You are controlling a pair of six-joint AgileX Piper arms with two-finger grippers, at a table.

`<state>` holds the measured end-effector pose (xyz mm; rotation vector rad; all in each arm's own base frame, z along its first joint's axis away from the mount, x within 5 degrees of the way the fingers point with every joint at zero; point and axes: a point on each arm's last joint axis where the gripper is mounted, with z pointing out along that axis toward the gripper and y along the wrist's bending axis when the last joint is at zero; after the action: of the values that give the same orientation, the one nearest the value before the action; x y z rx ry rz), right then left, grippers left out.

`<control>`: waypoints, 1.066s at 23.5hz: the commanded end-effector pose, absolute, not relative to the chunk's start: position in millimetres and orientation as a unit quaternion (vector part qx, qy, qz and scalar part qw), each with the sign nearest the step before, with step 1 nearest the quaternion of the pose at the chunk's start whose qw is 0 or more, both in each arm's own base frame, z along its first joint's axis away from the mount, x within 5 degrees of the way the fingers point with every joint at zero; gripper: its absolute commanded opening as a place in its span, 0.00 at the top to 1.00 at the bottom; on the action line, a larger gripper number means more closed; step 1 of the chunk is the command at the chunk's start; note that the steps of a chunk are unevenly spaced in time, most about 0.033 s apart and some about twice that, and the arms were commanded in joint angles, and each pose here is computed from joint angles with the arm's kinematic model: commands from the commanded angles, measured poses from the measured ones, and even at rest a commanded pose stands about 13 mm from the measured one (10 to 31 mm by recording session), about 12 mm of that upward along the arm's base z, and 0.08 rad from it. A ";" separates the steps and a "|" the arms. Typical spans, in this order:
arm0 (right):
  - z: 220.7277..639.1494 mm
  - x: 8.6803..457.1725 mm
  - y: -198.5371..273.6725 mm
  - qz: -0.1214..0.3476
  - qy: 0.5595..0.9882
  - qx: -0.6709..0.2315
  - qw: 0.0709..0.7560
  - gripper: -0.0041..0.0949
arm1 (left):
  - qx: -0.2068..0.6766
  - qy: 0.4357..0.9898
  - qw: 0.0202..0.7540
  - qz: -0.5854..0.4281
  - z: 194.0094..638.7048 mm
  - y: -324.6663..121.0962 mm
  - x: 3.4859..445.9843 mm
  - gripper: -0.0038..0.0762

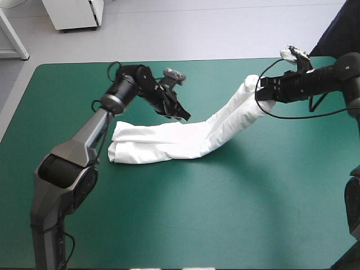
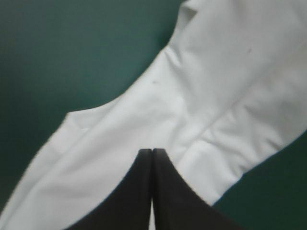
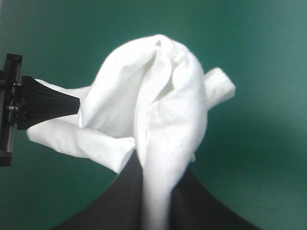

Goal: Fold the cloth

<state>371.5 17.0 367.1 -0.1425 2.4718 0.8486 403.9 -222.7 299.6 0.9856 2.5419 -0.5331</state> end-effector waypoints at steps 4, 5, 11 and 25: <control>417.1 355.3 76.0 0.411 0.841 -0.112 0.334 0.97 | 0.311 0.870 0.344 -0.168 452.2 -141.8 339.3 0.98; 417.2 353.2 94.2 0.417 0.836 -0.128 0.332 0.97 | 0.305 0.864 0.366 -0.164 468.4 -131.1 327.3 0.98; 406.2 348.4 173.8 0.440 0.817 -0.172 0.331 0.97 | 0.294 0.856 0.399 -0.147 496.1 -106.8 275.6 0.98; 302.7 382.2 328.4 0.468 0.813 -0.264 0.224 0.97 | 0.282 0.852 0.428 -0.111 507.8 -77.2 195.3 0.98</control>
<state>388.9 320.5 263.4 -0.7040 2.3731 1.2109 210.8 -80.9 497.3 0.7146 2.1483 -0.2632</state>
